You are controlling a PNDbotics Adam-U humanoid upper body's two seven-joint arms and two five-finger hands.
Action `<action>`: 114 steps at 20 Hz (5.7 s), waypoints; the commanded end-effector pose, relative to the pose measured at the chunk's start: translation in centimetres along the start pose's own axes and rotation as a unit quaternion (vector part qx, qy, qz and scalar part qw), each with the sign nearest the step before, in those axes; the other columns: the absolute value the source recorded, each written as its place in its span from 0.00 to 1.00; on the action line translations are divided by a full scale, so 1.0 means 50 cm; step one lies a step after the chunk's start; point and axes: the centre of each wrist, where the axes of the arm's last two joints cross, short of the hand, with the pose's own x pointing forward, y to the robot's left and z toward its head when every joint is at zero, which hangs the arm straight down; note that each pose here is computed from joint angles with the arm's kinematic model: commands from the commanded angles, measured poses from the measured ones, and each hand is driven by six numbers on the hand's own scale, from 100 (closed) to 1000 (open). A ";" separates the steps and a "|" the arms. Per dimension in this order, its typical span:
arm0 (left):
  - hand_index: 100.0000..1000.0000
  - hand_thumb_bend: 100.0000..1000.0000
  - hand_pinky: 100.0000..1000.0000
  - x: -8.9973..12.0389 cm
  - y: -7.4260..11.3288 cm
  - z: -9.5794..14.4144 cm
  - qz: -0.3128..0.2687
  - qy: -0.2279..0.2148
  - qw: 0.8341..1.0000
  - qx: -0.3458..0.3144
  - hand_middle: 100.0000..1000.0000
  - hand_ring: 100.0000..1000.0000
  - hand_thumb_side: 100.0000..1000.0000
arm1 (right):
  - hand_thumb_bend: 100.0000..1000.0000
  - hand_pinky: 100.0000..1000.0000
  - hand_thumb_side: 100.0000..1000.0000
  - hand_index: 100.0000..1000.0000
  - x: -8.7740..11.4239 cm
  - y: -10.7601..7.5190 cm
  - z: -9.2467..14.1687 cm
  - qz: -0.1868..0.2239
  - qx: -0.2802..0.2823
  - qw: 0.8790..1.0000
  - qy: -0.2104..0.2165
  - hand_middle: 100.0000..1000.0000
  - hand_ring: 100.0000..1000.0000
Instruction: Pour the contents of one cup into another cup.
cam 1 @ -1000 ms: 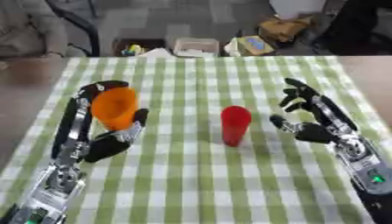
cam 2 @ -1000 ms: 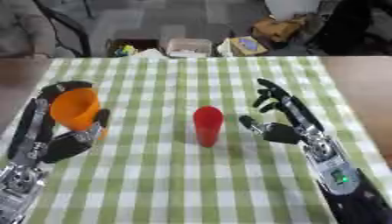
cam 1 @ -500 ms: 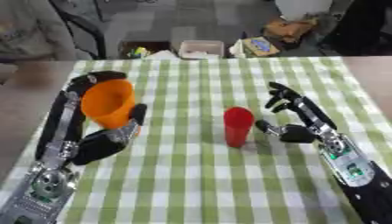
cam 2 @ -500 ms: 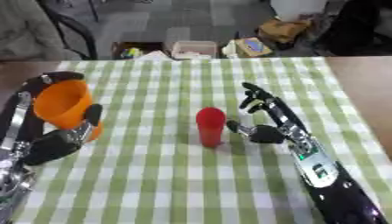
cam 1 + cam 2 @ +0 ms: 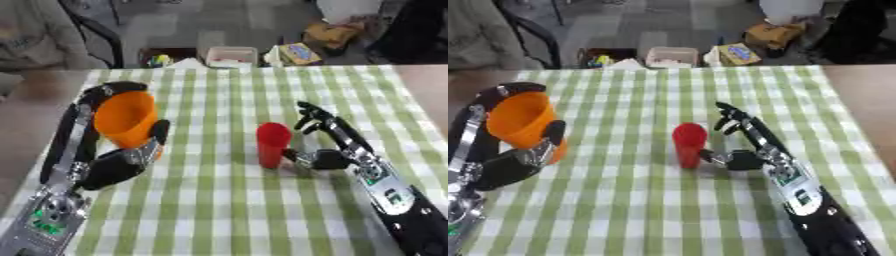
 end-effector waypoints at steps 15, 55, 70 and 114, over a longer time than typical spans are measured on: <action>0.55 0.00 0.20 0.008 0.005 -0.006 -0.003 -0.014 1.000 -0.003 0.08 0.42 0.20 | 0.57 0.64 0.33 1.00 0.006 0.014 -0.031 0.024 0.019 0.999 -0.016 0.56 0.94; 0.55 0.00 0.20 0.018 0.003 -0.013 0.011 -0.024 1.000 -0.006 0.08 0.42 0.22 | 0.55 0.64 0.32 1.00 0.041 0.052 -0.081 0.032 0.042 0.997 -0.056 0.54 0.94; 0.55 0.00 0.20 0.018 -0.001 -0.014 0.016 -0.024 1.000 -0.006 0.08 0.42 0.24 | 0.52 0.54 0.29 0.94 0.045 0.076 -0.092 0.011 0.029 0.998 -0.053 0.29 0.84; 0.55 0.00 0.21 0.114 0.109 -0.032 0.016 -0.066 0.993 -0.101 0.08 0.42 0.22 | 0.00 0.23 0.00 0.75 0.087 0.068 -0.084 0.000 0.038 0.993 -0.115 0.00 0.40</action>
